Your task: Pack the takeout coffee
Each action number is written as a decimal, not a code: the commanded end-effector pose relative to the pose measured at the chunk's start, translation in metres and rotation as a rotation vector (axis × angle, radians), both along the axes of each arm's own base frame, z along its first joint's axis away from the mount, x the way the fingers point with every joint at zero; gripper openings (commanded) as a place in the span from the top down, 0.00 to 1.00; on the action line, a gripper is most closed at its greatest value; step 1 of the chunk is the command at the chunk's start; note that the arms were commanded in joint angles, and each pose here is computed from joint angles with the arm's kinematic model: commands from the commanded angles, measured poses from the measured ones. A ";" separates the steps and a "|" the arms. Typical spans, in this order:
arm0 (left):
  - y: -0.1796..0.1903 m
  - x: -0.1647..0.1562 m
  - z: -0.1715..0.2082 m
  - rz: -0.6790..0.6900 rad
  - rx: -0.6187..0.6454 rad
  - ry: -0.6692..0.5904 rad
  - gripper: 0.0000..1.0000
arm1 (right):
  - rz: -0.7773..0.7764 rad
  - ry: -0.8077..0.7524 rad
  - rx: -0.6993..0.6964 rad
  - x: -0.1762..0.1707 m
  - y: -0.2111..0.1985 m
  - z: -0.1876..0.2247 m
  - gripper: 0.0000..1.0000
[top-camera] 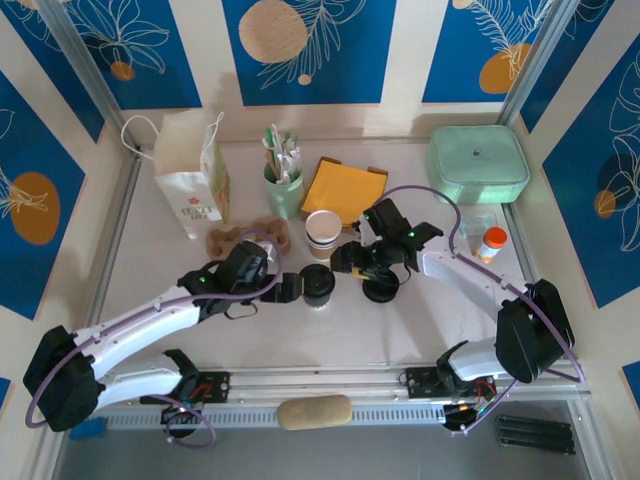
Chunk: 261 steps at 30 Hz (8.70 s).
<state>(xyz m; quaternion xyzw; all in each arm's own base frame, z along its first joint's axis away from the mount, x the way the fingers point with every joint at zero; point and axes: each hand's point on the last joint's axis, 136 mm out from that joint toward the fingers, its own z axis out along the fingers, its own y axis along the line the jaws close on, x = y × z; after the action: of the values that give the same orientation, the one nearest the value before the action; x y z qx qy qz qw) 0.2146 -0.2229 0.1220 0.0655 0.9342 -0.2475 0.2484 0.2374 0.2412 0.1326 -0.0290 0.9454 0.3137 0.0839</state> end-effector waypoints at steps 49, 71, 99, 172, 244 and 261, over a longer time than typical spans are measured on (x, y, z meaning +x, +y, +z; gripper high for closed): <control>0.043 0.045 0.071 0.137 -0.092 -0.116 0.01 | 0.313 -0.211 -0.440 -0.032 0.055 0.039 0.15; 0.046 0.042 0.072 0.147 -0.099 -0.122 0.00 | 0.358 -0.137 -0.508 -0.028 0.063 -0.012 0.17; 0.044 0.043 0.076 0.149 -0.115 -0.123 0.01 | 0.383 -0.199 -0.544 -0.034 0.066 -0.007 0.26; -0.088 0.053 0.124 -0.149 -0.166 -0.152 0.01 | -0.322 -0.058 -0.596 0.140 -0.195 -0.006 0.22; 0.121 0.083 0.070 0.295 0.055 -0.122 0.01 | 0.176 -0.296 -0.257 0.001 0.060 0.087 0.10; 0.161 0.105 0.012 0.398 0.069 -0.003 0.01 | 0.045 -0.286 -0.163 0.010 0.020 0.098 0.10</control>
<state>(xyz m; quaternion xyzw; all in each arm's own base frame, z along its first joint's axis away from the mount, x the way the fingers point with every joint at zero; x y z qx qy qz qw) 0.3138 -0.0594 0.1362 -0.1264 0.9373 -0.1519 0.2872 0.2510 0.2677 0.2201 -0.1167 0.9504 0.2055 0.2021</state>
